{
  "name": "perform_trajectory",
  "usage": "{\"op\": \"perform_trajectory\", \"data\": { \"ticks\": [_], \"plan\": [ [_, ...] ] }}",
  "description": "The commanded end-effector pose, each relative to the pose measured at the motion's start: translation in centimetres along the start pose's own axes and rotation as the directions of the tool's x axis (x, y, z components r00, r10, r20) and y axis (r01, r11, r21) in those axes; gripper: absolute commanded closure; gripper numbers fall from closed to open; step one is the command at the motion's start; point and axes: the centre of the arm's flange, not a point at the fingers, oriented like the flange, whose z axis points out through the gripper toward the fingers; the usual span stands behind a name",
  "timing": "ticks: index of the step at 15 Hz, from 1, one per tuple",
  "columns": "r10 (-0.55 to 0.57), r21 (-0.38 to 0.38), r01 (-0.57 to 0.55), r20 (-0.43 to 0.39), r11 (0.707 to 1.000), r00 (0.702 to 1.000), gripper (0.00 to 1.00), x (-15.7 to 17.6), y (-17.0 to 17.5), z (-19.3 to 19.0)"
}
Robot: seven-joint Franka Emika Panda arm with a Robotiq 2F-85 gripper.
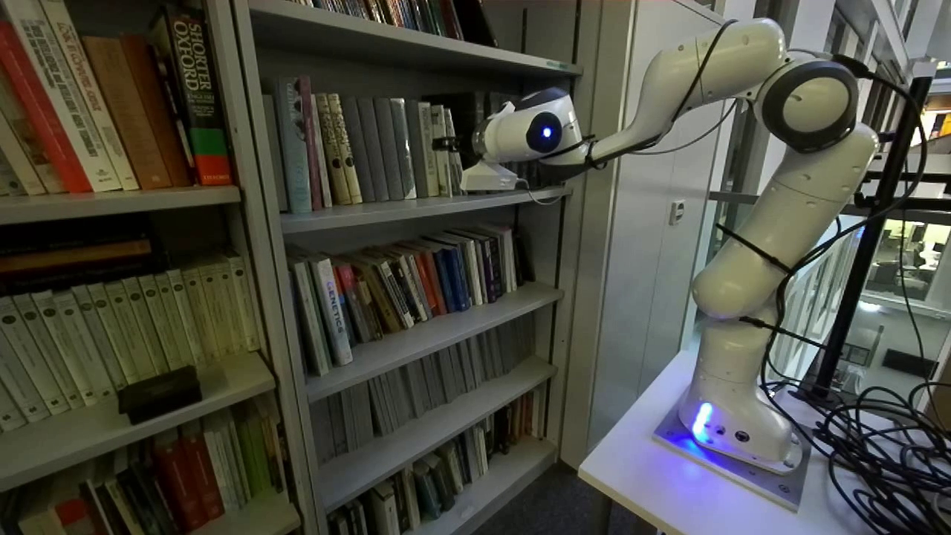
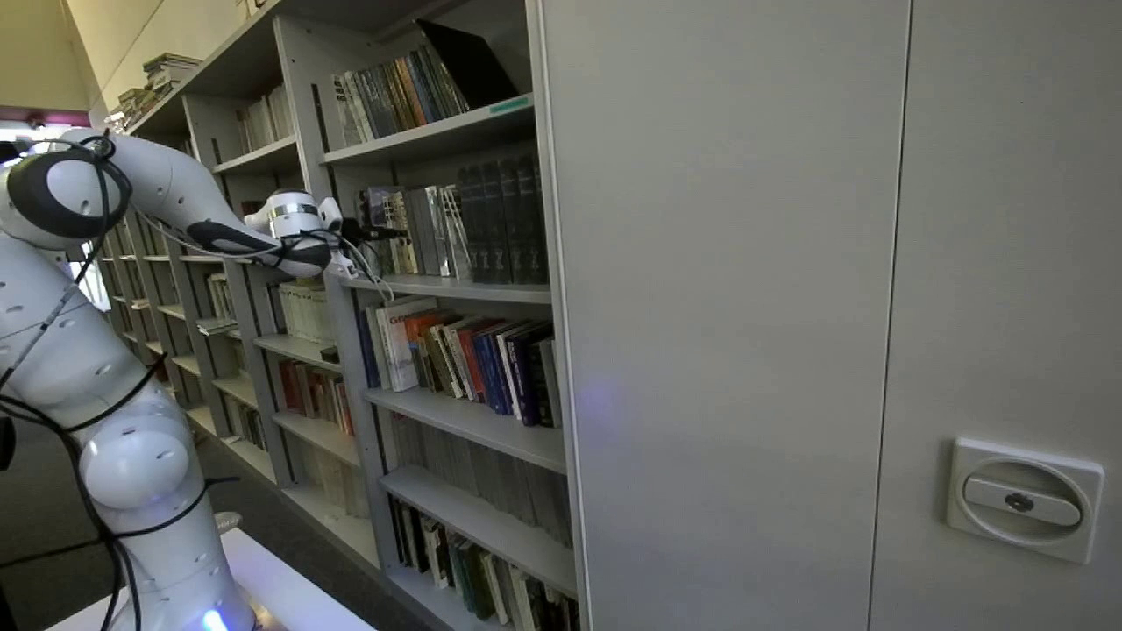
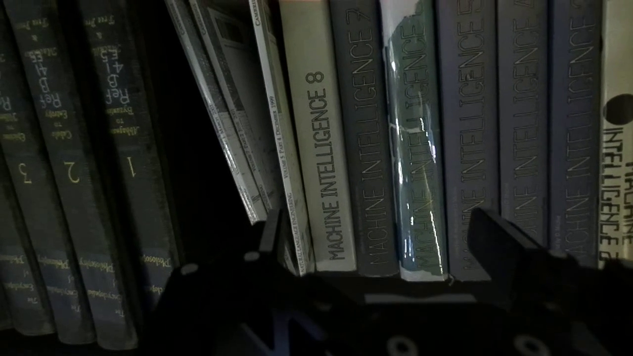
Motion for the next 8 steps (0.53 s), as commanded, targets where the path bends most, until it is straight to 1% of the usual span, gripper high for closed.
{"op": "perform_trajectory", "data": {
  "ticks": [1,8],
  "plan": [
    [-0.014,-0.015,0.013,-0.056,1.0,0.998,0.0,-0.31,-0.3,0.87],
    [-0.059,-0.029,0.056,-0.112,0.998,0.992,0.0,-0.56,-0.9,0.93]
  ]
}}
